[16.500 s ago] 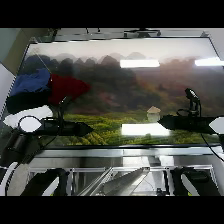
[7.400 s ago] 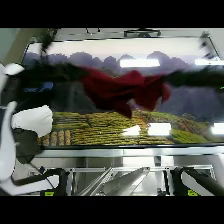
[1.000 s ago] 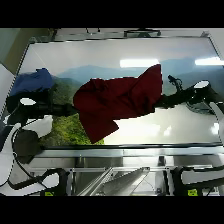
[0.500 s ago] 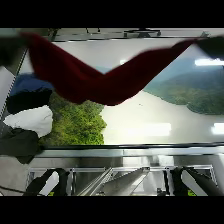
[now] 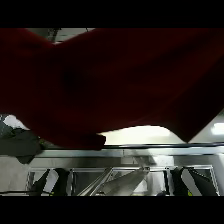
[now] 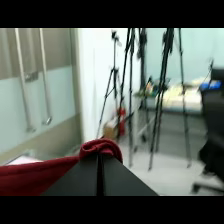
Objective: Fold the shirts.
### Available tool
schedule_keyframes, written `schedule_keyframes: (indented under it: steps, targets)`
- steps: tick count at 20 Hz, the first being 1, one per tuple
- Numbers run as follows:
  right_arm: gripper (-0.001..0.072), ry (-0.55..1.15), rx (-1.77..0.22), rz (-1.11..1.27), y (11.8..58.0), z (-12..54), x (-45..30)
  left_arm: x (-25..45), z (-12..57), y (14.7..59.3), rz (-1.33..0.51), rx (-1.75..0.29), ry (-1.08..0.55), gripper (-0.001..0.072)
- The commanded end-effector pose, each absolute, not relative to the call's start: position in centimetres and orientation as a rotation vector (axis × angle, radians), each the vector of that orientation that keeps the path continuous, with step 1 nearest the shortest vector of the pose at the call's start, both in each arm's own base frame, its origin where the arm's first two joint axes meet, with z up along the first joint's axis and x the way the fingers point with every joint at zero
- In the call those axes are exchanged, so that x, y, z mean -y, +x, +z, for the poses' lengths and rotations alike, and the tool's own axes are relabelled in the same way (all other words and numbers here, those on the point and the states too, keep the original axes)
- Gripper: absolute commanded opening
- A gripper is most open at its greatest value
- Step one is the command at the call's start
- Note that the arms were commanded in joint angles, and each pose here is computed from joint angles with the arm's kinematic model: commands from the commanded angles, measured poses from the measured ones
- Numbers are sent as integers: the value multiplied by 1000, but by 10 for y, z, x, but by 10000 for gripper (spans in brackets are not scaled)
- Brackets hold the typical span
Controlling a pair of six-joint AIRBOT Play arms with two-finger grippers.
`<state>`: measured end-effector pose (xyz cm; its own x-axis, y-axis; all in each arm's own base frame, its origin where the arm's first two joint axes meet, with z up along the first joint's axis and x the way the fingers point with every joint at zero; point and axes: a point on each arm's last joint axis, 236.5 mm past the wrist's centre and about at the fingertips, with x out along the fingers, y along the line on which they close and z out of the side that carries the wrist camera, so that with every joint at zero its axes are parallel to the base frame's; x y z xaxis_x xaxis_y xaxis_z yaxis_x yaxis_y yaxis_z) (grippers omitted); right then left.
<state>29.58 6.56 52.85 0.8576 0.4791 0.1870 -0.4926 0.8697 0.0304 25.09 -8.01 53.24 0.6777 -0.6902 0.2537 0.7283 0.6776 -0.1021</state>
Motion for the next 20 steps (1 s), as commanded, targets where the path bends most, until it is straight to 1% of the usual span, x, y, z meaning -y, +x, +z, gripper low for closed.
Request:
schedule_keyframes:
  steps: [1, 3, 6, 8, 9, 11, 13, 15, 18, 19, 20]
  targets:
    - [18, 242, -120, 600, 366, 439, -58, 80, 442, 323, -846, -89, -324, 24]
    - [18, 319, -316, 574, 412, 361, -48, 97, 356, 380, -830, -320, -356, 24]
    - [18, 422, -571, 440, 472, 218, -19, 115, 220, 458, -730, -590, -356, 24]
    - [18, 492, -706, 359, 494, 130, 0, 119, 137, 494, -682, -732, -374, 24]
    - [17, 513, -781, 331, 502, 88, 7, 120, 99, 509, -661, -788, -407, 23]
    - [17, 535, -884, 286, 511, 24, 19, 115, 38, 531, -595, -854, -453, 20]
    - [17, 554, -896, 223, 526, -11, 33, 99, 2, 553, -505, -856, -457, 20]
    - [17, 558, -883, 191, 544, -27, 46, 98, -11, 570, -507, -858, -457, 20]
    - [17, 540, -855, 200, 569, -25, 52, 111, -3, 589, -581, -851, -431, 18]
    - [17, 519, -845, 197, 573, -20, 56, 106, -2, 592, -562, -864, -419, 14]
    - [17, 480, -855, 186, 571, -18, 63, 96, -6, 593, -520, -897, -374, 14]
